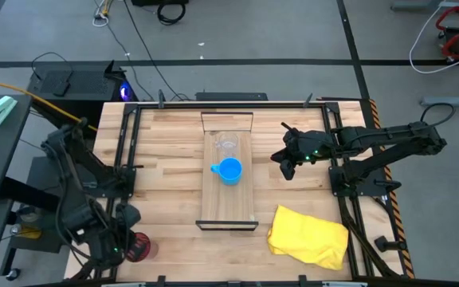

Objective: Stack small to large cups/mugs on shelf
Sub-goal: Put the red cup on the shelf

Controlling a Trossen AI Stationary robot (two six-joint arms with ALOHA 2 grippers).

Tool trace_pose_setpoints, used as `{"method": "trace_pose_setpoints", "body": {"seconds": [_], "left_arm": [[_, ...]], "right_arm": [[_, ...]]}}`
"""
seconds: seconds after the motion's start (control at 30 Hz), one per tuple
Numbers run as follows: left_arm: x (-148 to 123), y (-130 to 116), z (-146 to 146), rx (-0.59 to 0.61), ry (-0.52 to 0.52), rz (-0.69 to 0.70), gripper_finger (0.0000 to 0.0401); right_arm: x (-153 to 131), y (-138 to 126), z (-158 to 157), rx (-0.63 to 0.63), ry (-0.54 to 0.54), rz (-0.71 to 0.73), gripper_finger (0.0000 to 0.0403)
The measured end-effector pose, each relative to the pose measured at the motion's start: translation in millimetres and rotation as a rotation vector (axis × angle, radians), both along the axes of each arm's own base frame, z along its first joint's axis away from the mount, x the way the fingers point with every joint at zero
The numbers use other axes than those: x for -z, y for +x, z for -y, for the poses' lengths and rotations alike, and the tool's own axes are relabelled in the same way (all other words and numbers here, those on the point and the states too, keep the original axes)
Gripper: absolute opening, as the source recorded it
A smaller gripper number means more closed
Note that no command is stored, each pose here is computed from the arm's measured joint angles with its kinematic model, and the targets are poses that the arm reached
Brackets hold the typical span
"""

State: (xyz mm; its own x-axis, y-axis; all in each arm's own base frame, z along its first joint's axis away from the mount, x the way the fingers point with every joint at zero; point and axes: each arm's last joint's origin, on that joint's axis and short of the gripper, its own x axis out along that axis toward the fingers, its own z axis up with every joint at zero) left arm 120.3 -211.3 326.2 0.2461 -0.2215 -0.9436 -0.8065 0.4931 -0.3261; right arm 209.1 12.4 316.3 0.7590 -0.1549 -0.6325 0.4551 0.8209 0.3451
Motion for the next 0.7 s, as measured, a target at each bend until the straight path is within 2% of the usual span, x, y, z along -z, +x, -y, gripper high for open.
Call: {"method": "trace_pose_setpoints", "body": {"seconds": [0.17, 0.4, 0.7], "left_arm": [[3.5, 2.7, 0.0, -0.01, 0.027, -0.016, 0.0011], [5.9, -3.7, -6.9, -0.042, 0.068, -0.134, 0.0022], [6.2, -4.7, -8.3, -0.015, 0.088, -0.141, 0.0028]], "right_arm": [[0.1, 0.0, 0.0, -0.013, -0.014, -0.004, 0.0056], [0.8, -0.7, -0.1, -0.017, -0.014, -0.015, 0.0056], [1.2, -1.0, 0.0, -0.019, -0.017, -0.02, 0.0056]]}}
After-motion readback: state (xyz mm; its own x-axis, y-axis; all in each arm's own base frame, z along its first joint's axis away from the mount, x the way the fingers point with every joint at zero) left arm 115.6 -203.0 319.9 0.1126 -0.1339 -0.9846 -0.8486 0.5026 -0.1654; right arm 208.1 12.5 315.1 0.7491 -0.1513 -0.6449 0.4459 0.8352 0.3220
